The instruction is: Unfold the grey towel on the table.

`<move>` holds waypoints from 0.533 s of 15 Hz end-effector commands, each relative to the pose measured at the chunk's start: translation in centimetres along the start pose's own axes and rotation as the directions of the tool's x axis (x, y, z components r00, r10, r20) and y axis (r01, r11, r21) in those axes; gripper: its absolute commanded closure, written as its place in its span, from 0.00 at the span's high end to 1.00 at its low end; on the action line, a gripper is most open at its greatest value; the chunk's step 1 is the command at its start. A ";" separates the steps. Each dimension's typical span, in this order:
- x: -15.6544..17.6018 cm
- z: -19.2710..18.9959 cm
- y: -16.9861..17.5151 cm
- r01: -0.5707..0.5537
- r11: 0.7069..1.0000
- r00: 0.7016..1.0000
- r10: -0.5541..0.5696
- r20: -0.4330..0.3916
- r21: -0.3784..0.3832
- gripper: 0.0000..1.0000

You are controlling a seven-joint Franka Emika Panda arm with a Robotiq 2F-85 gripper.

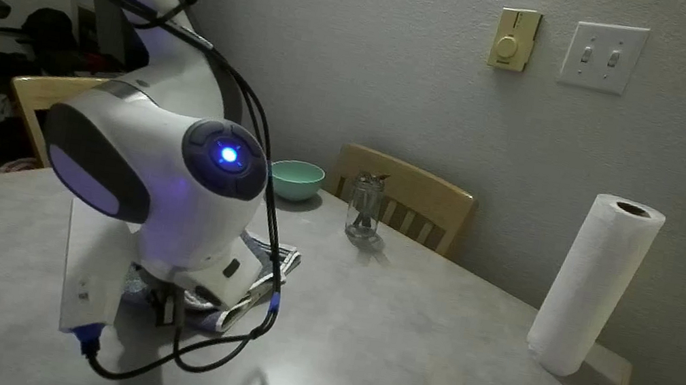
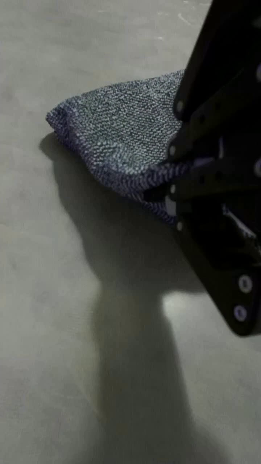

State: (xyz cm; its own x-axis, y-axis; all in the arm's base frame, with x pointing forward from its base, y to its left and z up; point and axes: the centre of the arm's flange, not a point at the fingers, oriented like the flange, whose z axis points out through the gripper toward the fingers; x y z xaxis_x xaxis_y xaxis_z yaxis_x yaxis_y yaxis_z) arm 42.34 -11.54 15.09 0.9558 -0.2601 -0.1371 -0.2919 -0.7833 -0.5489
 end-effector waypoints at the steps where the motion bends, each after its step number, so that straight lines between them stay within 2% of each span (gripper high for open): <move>1: -0.7 -0.5 -3.6 0.119 0.992 0.992 -0.118 0.043 -0.043 0.00; 4: -0.7 -0.5 -7.5 0.256 0.961 0.963 -0.244 0.113 -0.107 0.01; 8: -0.2 -0.3 -11.9 0.409 0.893 0.906 -0.375 0.195 -0.186 0.01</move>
State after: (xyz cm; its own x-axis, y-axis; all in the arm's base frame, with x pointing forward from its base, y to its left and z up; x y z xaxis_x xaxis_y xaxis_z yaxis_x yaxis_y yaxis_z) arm 45.12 -4.06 19.89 0.9922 0.0803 -0.0951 0.0301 -0.8962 -0.4426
